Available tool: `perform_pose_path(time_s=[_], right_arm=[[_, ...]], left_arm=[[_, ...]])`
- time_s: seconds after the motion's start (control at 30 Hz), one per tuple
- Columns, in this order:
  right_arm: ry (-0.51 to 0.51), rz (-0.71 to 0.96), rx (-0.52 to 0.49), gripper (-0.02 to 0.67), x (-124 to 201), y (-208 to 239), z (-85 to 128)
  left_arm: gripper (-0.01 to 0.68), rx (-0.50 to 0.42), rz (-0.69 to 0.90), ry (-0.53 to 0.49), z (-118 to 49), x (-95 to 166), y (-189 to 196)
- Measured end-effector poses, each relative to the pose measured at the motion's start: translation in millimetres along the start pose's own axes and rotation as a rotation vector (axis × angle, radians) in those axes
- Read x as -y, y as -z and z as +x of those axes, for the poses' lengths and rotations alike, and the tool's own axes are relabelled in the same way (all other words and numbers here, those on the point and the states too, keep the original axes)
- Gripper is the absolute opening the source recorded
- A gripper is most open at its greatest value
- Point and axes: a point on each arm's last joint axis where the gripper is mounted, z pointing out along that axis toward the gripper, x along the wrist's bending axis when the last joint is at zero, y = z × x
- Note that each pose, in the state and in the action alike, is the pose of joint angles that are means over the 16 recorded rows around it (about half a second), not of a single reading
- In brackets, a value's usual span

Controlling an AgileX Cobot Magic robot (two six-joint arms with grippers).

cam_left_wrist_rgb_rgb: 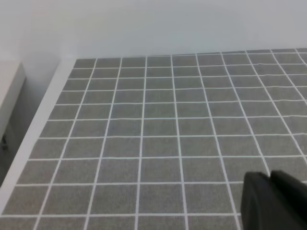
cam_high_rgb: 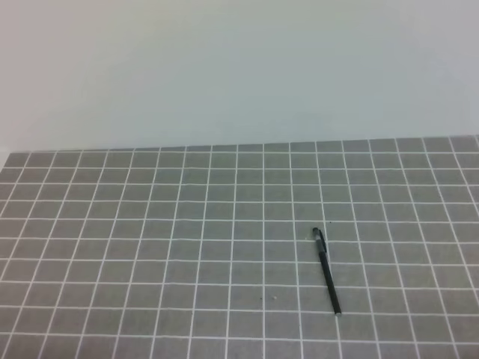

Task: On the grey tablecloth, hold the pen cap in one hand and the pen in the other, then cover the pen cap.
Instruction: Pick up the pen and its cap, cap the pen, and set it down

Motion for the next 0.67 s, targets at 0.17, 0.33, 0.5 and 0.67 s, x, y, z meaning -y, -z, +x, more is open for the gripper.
perform_pose_path(time_s=[0.17,0.33,0.5,0.67], right_arm=[[0.002,0.000,0.001,0.004,0.0,0.0,-0.1],[0.004,0.000,0.002,0.004,0.0,0.0,-0.1],[0.007,0.002,0.002,0.003,0.9,-0.2,-0.1],[0.008,0.003,0.002,0.003,1.4,-0.3,-0.1]], left_arm=[[0.000,0.000,0.000,-0.001,0.0,0.0,0.0],[0.000,0.000,0.000,-0.005,0.0,0.0,0.0],[0.000,0.000,0.000,-0.009,0.0,0.0,0.0],[0.000,0.000,0.000,-0.014,0.0,0.0,0.0]])
